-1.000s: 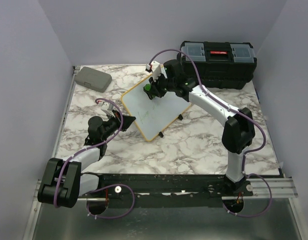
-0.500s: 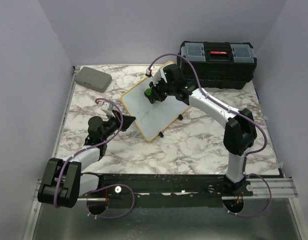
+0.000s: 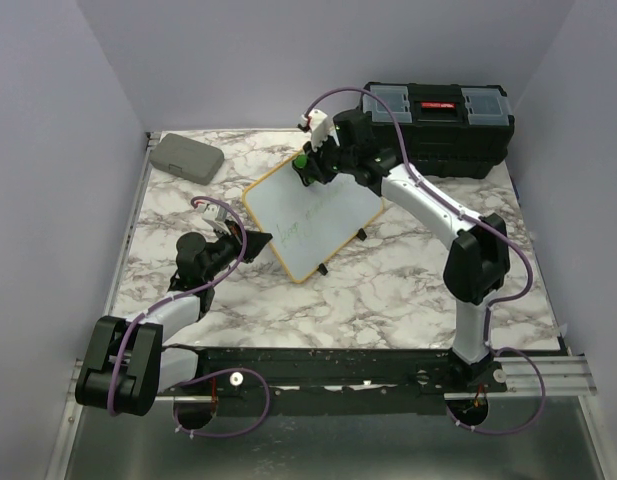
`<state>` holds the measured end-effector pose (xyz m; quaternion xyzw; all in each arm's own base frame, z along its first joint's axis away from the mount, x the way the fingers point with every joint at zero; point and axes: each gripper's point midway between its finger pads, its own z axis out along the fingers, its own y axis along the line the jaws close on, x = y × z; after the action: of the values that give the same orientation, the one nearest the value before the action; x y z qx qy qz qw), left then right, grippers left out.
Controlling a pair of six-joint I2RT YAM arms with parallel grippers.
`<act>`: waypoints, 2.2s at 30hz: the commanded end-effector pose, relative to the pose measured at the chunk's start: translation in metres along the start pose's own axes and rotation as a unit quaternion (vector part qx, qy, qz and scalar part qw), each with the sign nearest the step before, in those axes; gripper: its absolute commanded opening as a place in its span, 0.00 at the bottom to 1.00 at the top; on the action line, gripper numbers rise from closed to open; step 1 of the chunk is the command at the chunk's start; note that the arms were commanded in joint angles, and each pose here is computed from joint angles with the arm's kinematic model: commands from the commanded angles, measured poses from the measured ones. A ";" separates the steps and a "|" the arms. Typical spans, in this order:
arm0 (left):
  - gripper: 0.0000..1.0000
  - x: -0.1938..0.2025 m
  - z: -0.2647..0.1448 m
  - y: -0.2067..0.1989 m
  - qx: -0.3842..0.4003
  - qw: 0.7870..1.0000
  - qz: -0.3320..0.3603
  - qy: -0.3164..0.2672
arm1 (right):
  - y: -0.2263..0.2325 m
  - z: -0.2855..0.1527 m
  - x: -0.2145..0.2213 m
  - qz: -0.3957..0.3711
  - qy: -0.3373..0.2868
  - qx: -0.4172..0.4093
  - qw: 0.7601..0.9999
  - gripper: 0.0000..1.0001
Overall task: Erase the whiteboard
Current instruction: Erase the whiteboard at the whiteboard stand.
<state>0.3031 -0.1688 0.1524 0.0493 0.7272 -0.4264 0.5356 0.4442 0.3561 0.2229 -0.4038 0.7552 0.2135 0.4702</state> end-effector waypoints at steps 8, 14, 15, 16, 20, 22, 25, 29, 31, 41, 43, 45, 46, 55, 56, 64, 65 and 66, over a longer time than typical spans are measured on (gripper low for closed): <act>0.00 0.000 0.000 -0.019 0.048 0.998 0.049 0.006 | 0.036 0.001 0.069 -0.026 0.081 -0.073 0.994 0.01; 0.00 -0.001 0.001 -0.020 0.051 0.997 0.049 0.006 | -0.009 -0.001 0.062 0.005 0.077 0.029 0.997 0.01; 0.00 -0.001 0.001 -0.020 0.050 0.998 0.048 0.006 | -0.014 0.000 0.056 0.004 0.071 0.038 0.997 0.01; 0.00 0.000 0.000 -0.020 0.050 0.998 0.049 0.006 | -0.017 0.001 0.051 0.006 0.066 0.045 0.997 0.01; 0.00 -0.001 0.000 -0.020 0.050 0.998 0.049 0.007 | -0.028 0.006 0.026 0.008 0.046 0.062 0.997 0.01; 0.00 -0.001 0.001 -0.020 0.049 0.998 0.049 0.007 | -0.028 0.008 0.017 0.007 0.038 0.057 0.998 0.01; 0.00 -0.001 0.001 -0.019 0.049 0.998 0.049 0.007 | -0.018 0.013 0.011 0.007 0.032 0.026 0.999 0.01; 0.00 -0.001 0.001 -0.020 0.050 0.997 0.050 0.006 | 0.015 0.017 0.022 -0.002 0.042 -0.055 0.998 0.01; 0.00 -0.002 0.001 -0.020 0.050 0.997 0.050 0.006 | 0.031 0.014 0.035 -0.012 0.052 -0.092 0.994 0.01; 0.00 0.000 0.001 -0.020 0.050 0.997 0.050 0.007 | -0.009 0.001 0.064 -0.018 0.080 0.007 0.997 0.01; 0.00 0.000 0.001 -0.020 0.050 0.997 0.050 0.007 | -0.018 0.004 0.055 -0.017 0.070 0.025 0.997 0.01; 0.00 0.000 0.001 -0.020 0.050 0.998 0.050 0.007 | -0.023 0.007 0.041 -0.015 0.057 0.035 0.998 0.01; 0.00 0.000 0.001 -0.019 0.049 0.998 0.050 0.008 | -0.026 0.009 0.035 -0.014 0.052 0.038 0.998 0.01; 0.00 0.000 0.001 -0.020 0.049 0.998 0.050 0.008 | 0.004 0.018 0.013 -0.010 0.030 -0.051 0.998 0.01; 0.00 0.000 0.001 -0.020 0.049 0.997 0.050 0.008 | 0.016 0.017 0.018 -0.013 0.034 -0.078 0.996 0.01; 0.00 0.000 0.001 -0.020 0.050 0.997 0.052 0.008 | 0.030 -0.003 0.064 -0.029 0.058 -0.085 0.994 0.01; 0.00 0.000 0.001 -0.020 0.050 0.997 0.051 0.008 | 0.022 -0.003 0.069 -0.026 0.064 -0.060 0.996 0.01; 0.00 0.001 0.001 -0.020 0.051 0.997 0.050 0.008 | 0.014 -0.004 0.070 -0.019 0.066 -0.041 0.997 0.01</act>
<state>0.3032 -0.1685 0.1517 0.0484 0.7283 -0.4255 0.5350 0.4115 0.3478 0.1759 -0.4669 0.7485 0.2447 0.4024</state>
